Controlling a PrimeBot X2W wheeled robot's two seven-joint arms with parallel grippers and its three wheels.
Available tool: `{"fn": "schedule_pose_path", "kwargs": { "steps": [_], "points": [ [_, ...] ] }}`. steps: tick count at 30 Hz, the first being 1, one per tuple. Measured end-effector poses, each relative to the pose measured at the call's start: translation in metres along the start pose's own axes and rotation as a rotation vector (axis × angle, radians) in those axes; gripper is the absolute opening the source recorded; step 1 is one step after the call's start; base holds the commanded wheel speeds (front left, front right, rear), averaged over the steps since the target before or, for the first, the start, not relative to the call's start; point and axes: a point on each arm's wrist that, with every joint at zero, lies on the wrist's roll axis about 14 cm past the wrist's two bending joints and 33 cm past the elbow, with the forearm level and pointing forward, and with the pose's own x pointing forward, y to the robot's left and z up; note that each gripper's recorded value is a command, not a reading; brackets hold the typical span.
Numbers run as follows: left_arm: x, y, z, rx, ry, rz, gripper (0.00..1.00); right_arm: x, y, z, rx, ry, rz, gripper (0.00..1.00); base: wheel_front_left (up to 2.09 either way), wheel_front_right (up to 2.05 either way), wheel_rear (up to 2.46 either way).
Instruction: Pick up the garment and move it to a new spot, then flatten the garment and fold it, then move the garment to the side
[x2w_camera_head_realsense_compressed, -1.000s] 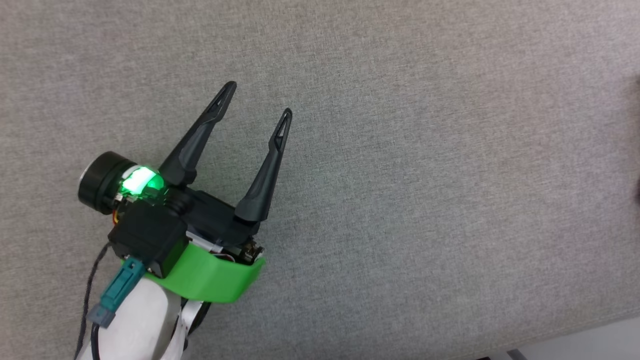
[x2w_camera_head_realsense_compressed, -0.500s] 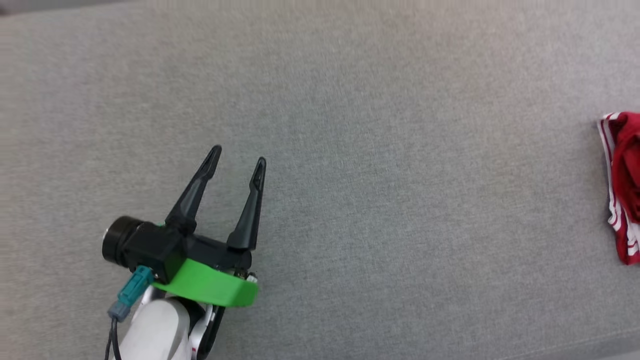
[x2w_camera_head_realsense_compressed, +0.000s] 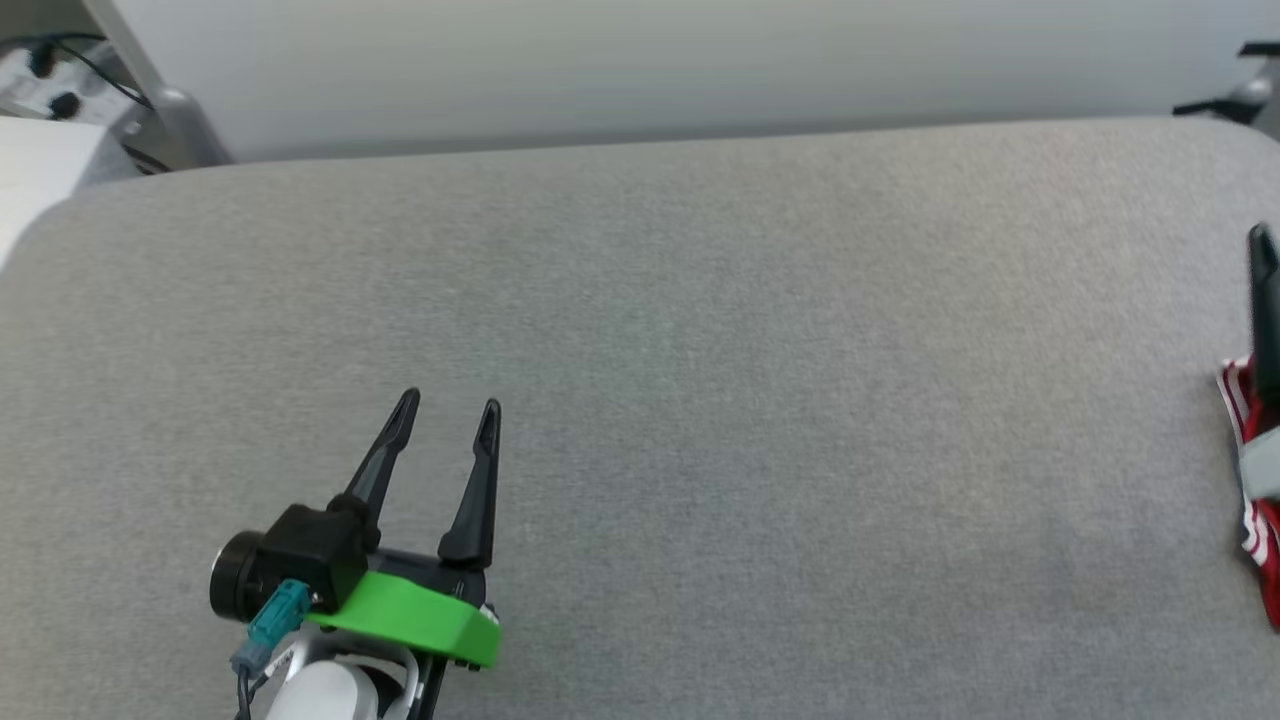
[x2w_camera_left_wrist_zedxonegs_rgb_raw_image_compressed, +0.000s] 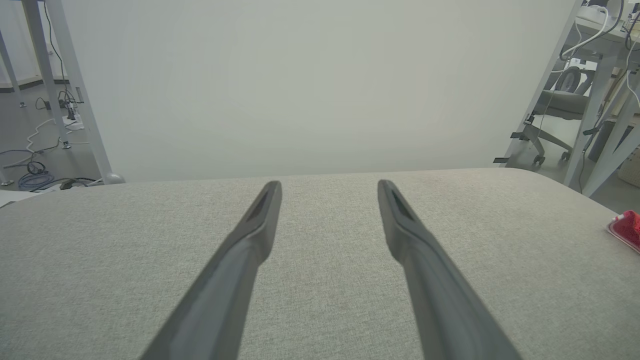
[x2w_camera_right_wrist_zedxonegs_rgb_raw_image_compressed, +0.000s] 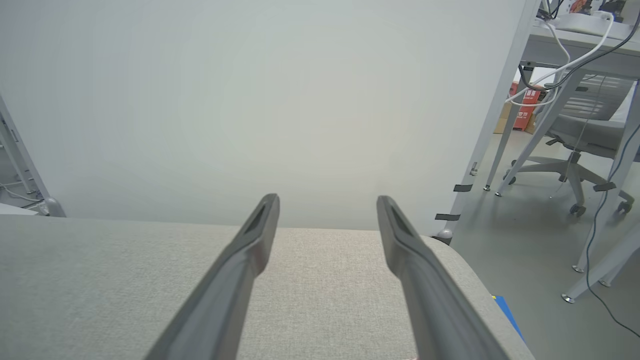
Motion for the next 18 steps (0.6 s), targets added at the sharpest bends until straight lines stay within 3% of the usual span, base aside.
{"fn": "schedule_pose_path", "kwargs": {
  "steps": [9,18],
  "points": [
    [-0.040,0.025,0.010,0.026,-0.006,0.130,1.00,-0.048,0.080,-0.018,0.172,-0.028,0.081,1.00,0.00,0.00,0.00],
    [-0.055,0.034,0.022,0.041,-0.045,0.184,1.00,-0.063,0.106,-0.037,0.143,-0.002,0.127,1.00,0.00,0.00,0.00]
  ]
}}
